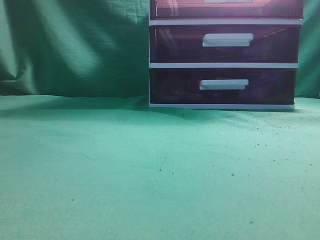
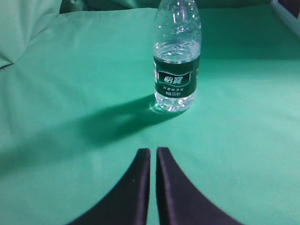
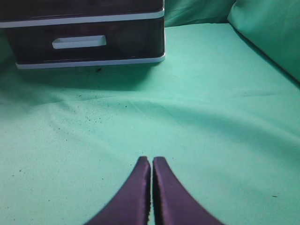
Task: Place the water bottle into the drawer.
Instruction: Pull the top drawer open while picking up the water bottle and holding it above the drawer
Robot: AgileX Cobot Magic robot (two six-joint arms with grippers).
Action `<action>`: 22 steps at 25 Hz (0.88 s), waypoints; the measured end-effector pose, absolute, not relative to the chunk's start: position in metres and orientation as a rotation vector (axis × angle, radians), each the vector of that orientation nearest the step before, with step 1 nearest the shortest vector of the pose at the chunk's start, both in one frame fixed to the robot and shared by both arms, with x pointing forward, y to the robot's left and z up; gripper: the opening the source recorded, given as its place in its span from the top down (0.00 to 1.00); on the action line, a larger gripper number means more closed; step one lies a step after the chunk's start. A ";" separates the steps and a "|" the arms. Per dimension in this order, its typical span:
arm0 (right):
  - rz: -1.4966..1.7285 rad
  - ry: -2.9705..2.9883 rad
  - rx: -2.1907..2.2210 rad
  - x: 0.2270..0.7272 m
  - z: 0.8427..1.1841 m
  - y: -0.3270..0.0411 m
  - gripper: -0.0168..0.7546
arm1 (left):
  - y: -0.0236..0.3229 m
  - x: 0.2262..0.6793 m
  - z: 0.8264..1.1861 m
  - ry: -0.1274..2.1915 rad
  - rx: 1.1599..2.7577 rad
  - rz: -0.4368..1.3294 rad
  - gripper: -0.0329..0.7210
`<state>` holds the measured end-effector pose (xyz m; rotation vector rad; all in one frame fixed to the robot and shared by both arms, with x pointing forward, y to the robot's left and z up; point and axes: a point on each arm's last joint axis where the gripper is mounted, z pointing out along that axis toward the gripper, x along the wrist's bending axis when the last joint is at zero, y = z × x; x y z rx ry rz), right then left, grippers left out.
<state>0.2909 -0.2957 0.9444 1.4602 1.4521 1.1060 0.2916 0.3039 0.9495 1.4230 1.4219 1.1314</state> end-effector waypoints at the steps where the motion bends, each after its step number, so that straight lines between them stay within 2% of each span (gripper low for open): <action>1: 1.106 1.452 1.460 0.291 0.944 -0.296 0.98 | 0.304 0.292 0.950 1.422 1.423 1.131 0.96; 17: 1.106 1.452 1.460 0.291 0.944 -0.296 0.98 | 0.304 0.292 0.950 1.417 1.427 1.140 0.96; 19: 1.106 1.452 1.460 0.291 0.944 -0.296 0.98 | 0.304 0.292 0.953 1.404 1.382 1.139 0.96; 22: 1.106 1.452 1.460 0.291 0.944 -0.296 0.98 | 0.303 0.295 0.966 1.343 1.178 1.124 0.96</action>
